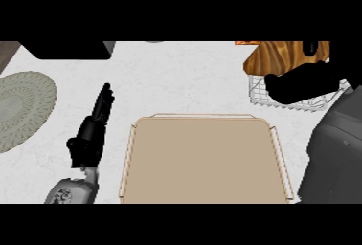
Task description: Pick the croissant from the tray and place it in the tiered basket
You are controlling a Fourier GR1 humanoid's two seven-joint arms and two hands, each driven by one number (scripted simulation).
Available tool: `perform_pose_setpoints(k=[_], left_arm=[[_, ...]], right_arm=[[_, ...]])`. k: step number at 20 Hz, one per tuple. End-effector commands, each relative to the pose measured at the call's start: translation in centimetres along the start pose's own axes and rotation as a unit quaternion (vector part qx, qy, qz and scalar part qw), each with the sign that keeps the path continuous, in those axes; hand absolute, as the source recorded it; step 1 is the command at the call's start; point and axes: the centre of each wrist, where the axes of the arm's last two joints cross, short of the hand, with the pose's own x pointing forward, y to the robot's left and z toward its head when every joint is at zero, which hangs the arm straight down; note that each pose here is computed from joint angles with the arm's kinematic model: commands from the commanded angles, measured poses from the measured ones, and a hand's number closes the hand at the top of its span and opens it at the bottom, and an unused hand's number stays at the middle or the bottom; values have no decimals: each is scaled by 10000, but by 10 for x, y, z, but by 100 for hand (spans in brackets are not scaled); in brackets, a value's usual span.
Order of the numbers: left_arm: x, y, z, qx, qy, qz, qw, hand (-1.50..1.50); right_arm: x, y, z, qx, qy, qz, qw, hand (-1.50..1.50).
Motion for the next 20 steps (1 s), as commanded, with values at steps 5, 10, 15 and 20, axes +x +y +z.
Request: perform_pose_setpoints(k=[5, 10, 15, 20], left_arm=[[0, 7, 1, -15, -111, -36, 9999, 0], [13, 2, -3, -10, -88, 65, 9999, 0], [6, 9, -1, 15, -36, 101, 9999, 0], [5, -15, 1, -23, -1, 56, 10000, 0]], right_arm=[[12, -16, -52, -88, 863, 24, 9962, 150], [-21, -24, -83, -125, 1017, 483, 9936, 150], [-34, 9, -105, -201, 1039, 682, 9920, 150], [-68, 41, -121, -35, 1082, 887, 9902, 150]])
